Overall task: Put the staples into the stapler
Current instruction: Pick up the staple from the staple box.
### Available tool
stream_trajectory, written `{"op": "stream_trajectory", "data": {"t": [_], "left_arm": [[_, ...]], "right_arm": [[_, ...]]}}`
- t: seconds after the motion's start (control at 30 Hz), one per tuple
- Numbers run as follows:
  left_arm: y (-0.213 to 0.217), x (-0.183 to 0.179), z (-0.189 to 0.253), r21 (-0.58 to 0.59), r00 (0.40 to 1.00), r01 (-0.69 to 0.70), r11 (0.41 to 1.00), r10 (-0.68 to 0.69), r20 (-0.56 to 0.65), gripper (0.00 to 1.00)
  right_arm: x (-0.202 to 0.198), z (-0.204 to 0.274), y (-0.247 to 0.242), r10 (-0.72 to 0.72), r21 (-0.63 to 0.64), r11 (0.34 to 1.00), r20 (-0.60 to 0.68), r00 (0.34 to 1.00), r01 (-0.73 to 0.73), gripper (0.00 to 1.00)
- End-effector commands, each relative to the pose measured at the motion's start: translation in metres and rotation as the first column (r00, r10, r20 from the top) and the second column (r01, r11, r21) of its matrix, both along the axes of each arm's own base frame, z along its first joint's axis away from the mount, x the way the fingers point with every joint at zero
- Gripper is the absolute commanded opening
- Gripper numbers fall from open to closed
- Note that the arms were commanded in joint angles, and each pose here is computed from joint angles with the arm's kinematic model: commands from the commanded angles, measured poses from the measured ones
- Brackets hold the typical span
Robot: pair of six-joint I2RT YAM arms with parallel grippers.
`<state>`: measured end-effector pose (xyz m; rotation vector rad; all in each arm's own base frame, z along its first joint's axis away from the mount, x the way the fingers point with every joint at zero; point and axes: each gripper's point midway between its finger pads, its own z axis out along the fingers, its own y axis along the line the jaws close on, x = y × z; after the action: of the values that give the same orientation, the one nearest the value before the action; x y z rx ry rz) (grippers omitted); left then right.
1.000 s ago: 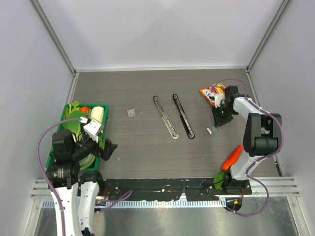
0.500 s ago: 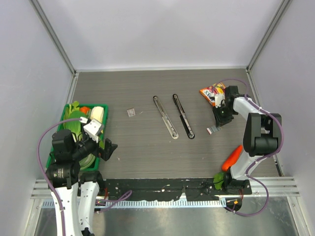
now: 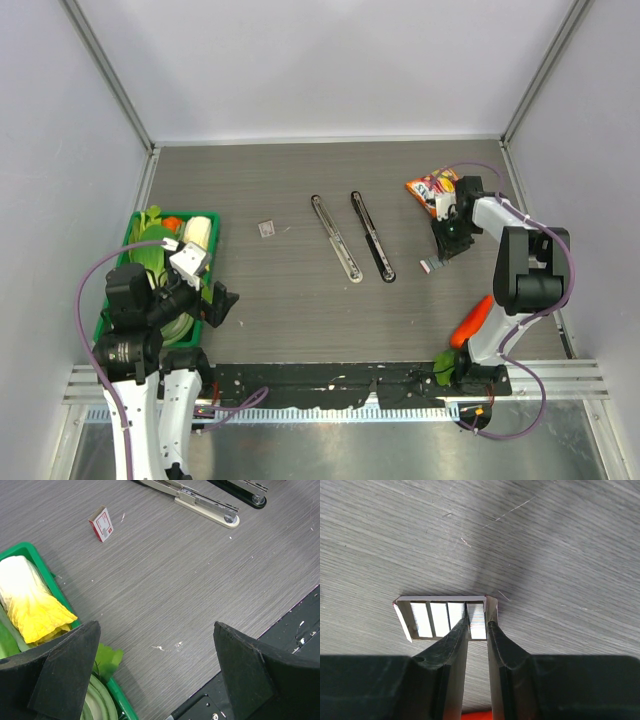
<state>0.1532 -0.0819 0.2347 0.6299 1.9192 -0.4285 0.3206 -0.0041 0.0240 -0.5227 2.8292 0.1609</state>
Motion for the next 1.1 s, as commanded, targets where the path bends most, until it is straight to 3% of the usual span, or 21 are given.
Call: {"op": "stream_trajectory", "data": {"t": [0.0,1.07], "left_arm": [[-0.002,0.000,0.002,0.003,1.000,0.018,1.000,-0.018,0.018,1.00],[-0.001,0.000,0.003,0.004,1.000,0.015,1.000,-0.015,0.024,1.00]], "right_arm": [[0.007,0.002,-0.006,0.005,-0.030,1.000,0.017,1.000,-0.005,0.27],[0.004,-0.010,-0.013,0.038,-0.107,0.993,-0.002,0.999,-0.038,0.30]]}}
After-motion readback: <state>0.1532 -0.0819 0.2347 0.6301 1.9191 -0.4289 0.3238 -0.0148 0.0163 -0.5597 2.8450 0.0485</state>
